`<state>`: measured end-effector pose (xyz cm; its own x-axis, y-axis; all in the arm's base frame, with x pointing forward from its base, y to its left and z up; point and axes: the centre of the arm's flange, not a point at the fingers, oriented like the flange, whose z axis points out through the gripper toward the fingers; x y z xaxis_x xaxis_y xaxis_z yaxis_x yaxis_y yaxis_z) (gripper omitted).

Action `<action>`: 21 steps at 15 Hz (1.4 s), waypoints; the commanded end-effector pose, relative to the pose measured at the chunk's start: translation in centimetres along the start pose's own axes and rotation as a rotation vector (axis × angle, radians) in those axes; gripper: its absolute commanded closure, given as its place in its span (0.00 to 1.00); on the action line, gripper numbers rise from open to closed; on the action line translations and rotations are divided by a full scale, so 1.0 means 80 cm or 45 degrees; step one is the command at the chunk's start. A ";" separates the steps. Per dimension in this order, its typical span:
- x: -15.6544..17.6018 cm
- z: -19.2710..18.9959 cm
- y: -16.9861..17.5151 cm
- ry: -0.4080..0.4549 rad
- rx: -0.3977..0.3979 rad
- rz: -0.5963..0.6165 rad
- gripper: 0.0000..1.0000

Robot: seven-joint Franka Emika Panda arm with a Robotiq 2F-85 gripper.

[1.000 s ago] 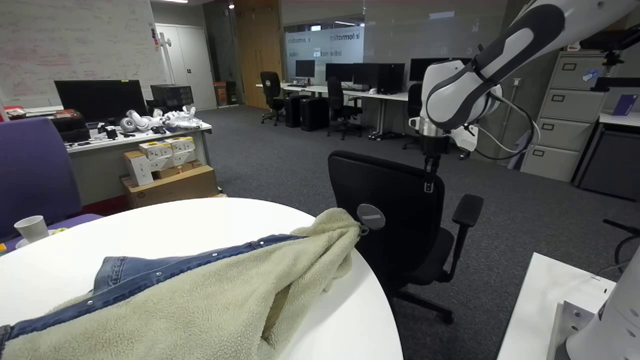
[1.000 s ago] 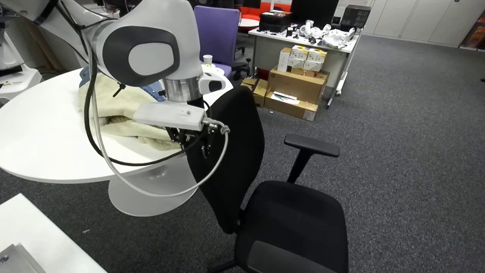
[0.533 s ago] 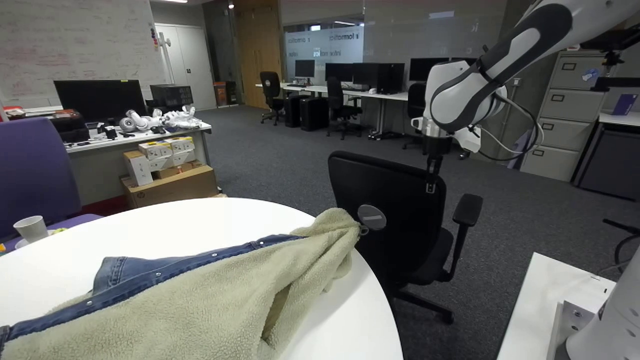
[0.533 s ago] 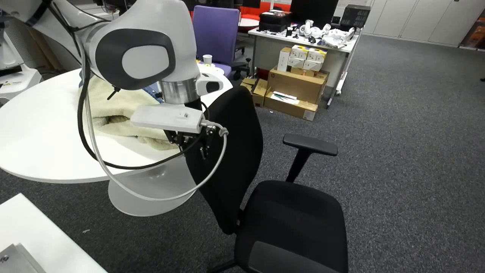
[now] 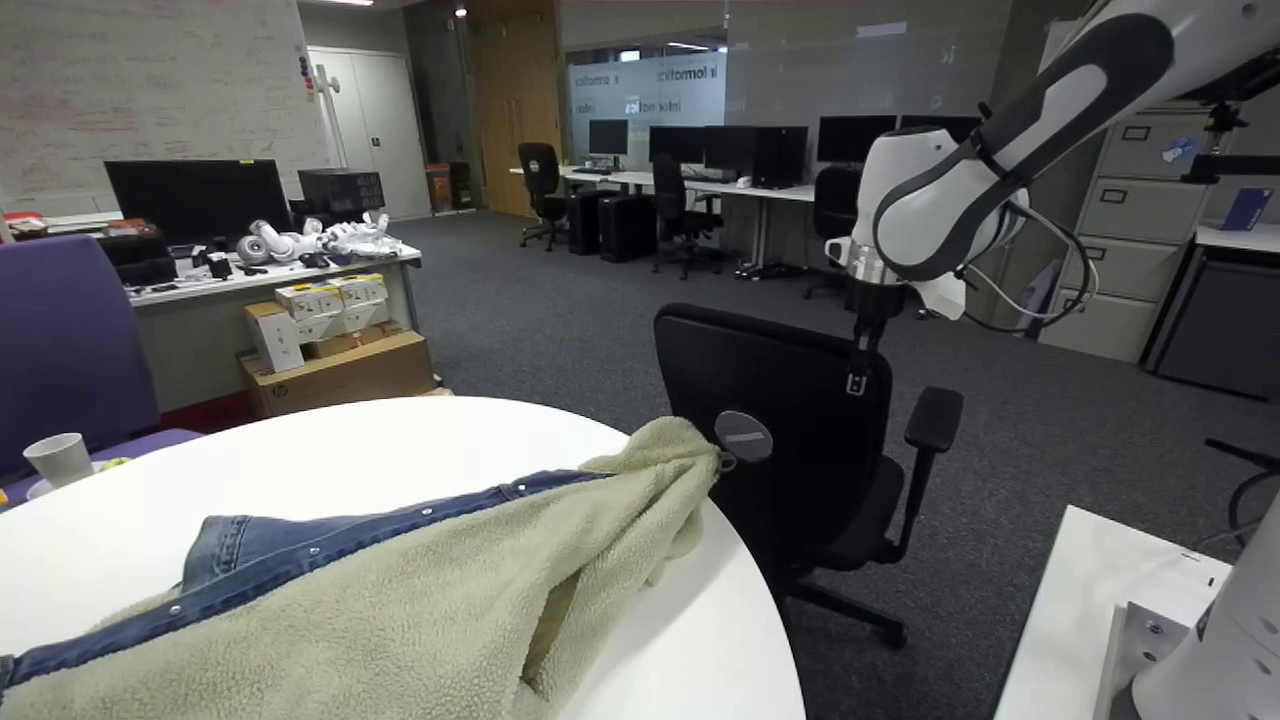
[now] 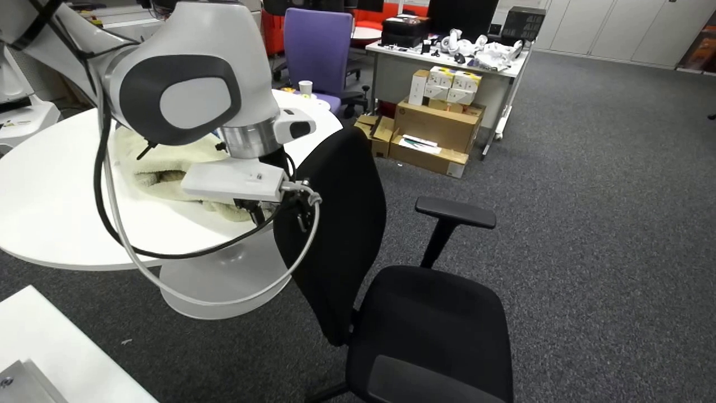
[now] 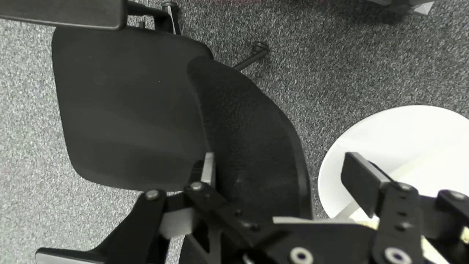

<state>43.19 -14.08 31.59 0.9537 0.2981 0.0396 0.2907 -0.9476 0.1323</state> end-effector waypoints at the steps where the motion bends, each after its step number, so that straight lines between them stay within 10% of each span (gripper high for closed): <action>1: -0.018 -0.066 -0.081 0.201 -0.091 -0.095 0.00; 10: -0.005 -0.167 -0.242 0.495 -0.226 -0.357 0.00; 21: 0.051 -0.109 -0.086 0.277 -0.352 0.227 0.00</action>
<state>41.55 -3.90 40.02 0.9234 0.2449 0.2955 0.1345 -0.9276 0.3485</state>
